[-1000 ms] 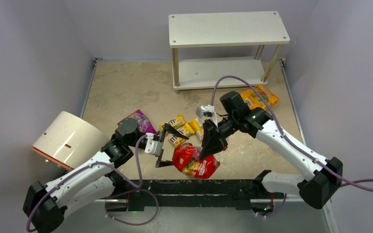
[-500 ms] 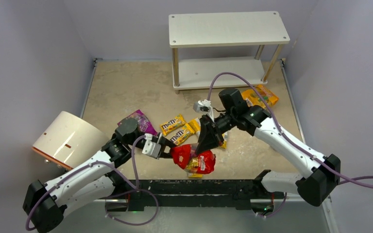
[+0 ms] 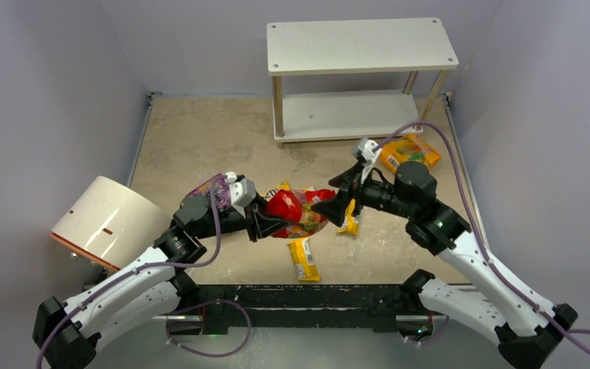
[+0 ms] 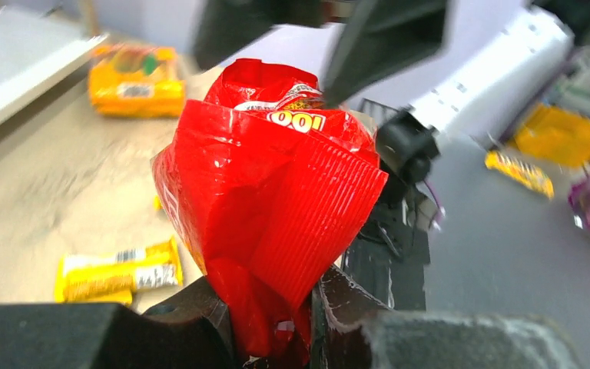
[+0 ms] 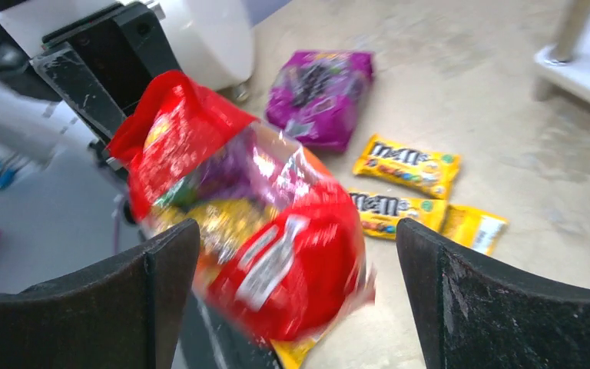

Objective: Place and organize the candy bags onto the shelf

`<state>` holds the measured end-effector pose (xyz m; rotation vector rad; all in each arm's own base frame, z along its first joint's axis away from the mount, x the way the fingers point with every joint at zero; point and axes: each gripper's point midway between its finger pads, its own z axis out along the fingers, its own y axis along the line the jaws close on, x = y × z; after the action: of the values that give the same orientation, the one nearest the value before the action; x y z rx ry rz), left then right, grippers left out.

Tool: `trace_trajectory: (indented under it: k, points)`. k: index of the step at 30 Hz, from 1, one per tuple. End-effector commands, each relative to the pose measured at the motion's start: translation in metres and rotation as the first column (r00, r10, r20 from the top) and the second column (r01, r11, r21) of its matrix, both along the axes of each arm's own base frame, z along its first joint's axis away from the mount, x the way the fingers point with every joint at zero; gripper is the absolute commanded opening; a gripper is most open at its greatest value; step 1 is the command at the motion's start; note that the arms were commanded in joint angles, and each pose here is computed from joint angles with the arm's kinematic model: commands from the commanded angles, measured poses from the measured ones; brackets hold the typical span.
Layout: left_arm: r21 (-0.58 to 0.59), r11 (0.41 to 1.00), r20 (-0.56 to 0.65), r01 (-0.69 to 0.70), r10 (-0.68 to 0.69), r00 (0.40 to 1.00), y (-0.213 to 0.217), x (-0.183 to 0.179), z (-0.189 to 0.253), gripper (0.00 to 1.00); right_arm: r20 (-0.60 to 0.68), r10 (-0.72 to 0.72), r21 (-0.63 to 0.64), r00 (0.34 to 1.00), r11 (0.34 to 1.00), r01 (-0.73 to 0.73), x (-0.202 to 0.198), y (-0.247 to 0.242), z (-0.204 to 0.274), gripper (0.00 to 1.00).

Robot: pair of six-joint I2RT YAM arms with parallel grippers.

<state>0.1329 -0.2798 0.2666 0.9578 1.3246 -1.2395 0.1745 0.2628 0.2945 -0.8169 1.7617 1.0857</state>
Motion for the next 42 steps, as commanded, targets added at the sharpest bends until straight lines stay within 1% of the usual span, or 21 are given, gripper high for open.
trace_trajectory:
  k: [1, 2, 3, 5, 8, 10, 12, 14, 15, 16, 17, 18, 20, 22, 24, 27, 29, 31, 36, 39, 42]
  points:
    - [-0.121, 0.945, -0.284, -0.303, 0.259, 0.923, 0.013, 0.044, 0.023, 0.0, 0.051, -0.342, 0.195, 0.938, 0.925, 0.327, 0.038, -0.029, 0.028, 0.99]
    - [-0.113, 0.933, -0.324, -0.343, 0.292, 0.9, 0.015, 0.051, 0.021, 0.0, 0.031, -0.391, 0.211, 0.92, 0.902, 0.377, 0.044, -0.035, 0.027, 0.99]
    - [-0.07, 0.92, -0.356, -0.387, 0.339, 0.871, 0.017, 0.061, 0.011, 0.0, 0.012, -0.413, 0.211, 0.911, 0.891, 0.401, 0.047, -0.036, 0.022, 0.99]
    - [-0.038, 0.894, -0.388, -0.446, 0.398, 0.831, 0.023, 0.078, 0.012, 0.0, -0.013, -0.383, 0.206, 0.924, 0.903, 0.377, 0.046, -0.029, 0.011, 0.99]
    - [-0.063, 0.889, -0.424, -0.454, 0.388, 0.818, 0.026, 0.091, 0.028, 0.0, -0.07, -0.344, 0.139, 0.936, 0.926, 0.351, 0.048, -0.018, -0.016, 0.99]
    - [-0.074, 0.876, -0.464, -0.477, 0.393, 0.794, 0.032, 0.102, 0.034, 0.0, -0.094, -0.303, 0.121, 0.948, 0.942, 0.313, 0.049, -0.013, -0.031, 0.99]
    - [-0.098, 0.875, -0.494, -0.474, 0.371, 0.787, 0.037, 0.109, 0.038, 0.0, -0.121, -0.226, 0.17, 0.967, 0.955, 0.244, 0.051, -0.011, -0.042, 0.98]
    - [-0.096, 0.875, -0.552, -0.475, 0.35, 0.757, 0.041, 0.116, 0.03, 0.0, -0.174, -0.127, 0.286, 0.977, 0.942, 0.174, 0.055, -0.017, -0.042, 0.97]
    - [-0.106, 0.876, -0.572, -0.47, 0.333, 0.749, 0.043, 0.119, 0.027, 0.0, -0.179, -0.067, 0.334, 0.982, 0.934, 0.125, 0.053, -0.02, -0.042, 0.96]
    - [-0.132, 0.894, -0.585, -0.428, 0.278, 0.762, 0.043, 0.118, 0.028, 0.0, -0.172, -0.021, 0.366, 0.985, 0.927, 0.084, 0.052, -0.021, -0.042, 0.96]
    - [-0.163, 0.922, -0.597, -0.352, 0.192, 0.779, 0.041, 0.109, 0.029, 0.0, -0.159, 0.02, 0.371, 0.987, 0.928, 0.041, 0.05, -0.02, -0.041, 0.96]
    - [-0.198, 0.932, -0.602, -0.305, 0.13, 0.788, 0.04, 0.105, 0.031, 0.0, -0.153, 0.05, 0.363, 0.987, 0.932, 0.009, 0.051, -0.017, -0.043, 0.96]
    - [-0.262, 0.94, -0.58, -0.216, 0.026, 0.814, 0.038, 0.095, 0.041, 0.0, -0.176, 0.091, 0.356, 0.98, 0.934, -0.023, 0.052, -0.012, -0.047, 0.96]
    - [-0.303, 0.94, -0.547, -0.155, -0.039, 0.836, 0.037, 0.085, 0.051, 0.0, -0.181, 0.108, 0.364, 0.978, 0.931, -0.035, 0.054, -0.01, -0.048, 0.96]
    - [-0.314, 0.94, -0.524, -0.137, -0.051, 0.85, 0.037, 0.081, 0.058, 0.0, -0.143, 0.107, 0.376, 0.984, 0.926, -0.046, 0.059, -0.008, -0.04, 0.96]
    - [-0.278, 0.952, -0.51, -0.127, -0.034, 0.859, 0.037, 0.079, 0.06, 0.0, -0.121, 0.14, 0.418, 0.983, 0.905, -0.077, 0.059, -0.005, -0.026, 0.98]
    - [-0.299, 0.952, -0.467, -0.072, -0.08, 0.881, 0.037, 0.066, 0.071, 0.0, -0.127, 0.158, 0.429, 0.979, 0.899, -0.09, 0.059, 0.0, -0.022, 0.98]
    - [-0.312, 0.949, -0.446, -0.041, -0.108, 0.888, 0.039, 0.057, 0.078, 0.0, -0.132, 0.17, 0.433, 0.976, 0.896, -0.097, 0.06, 0.006, -0.022, 0.98]
    - [-0.287, 0.956, -0.46, -0.063, -0.08, 0.884, 0.039, 0.058, 0.074, 0.0, -0.046, 0.288, 0.456, 0.957, 0.858, -0.237, 0.035, 0.031, 0.002, 0.99]
    - [-0.294, 0.955, -0.452, -0.041, -0.101, 0.886, 0.039, 0.054, 0.076, 0.0, -0.022, 0.315, 0.45, 0.949, 0.851, -0.272, 0.026, 0.042, 0.013, 0.99]
    - [-0.297, 0.954, -0.44, -0.039, -0.101, 0.892, 0.04, 0.052, 0.076, 0.0, 0.024, 0.333, 0.471, 0.943, 0.828, -0.304, 0.016, 0.039, 0.026, 0.96]
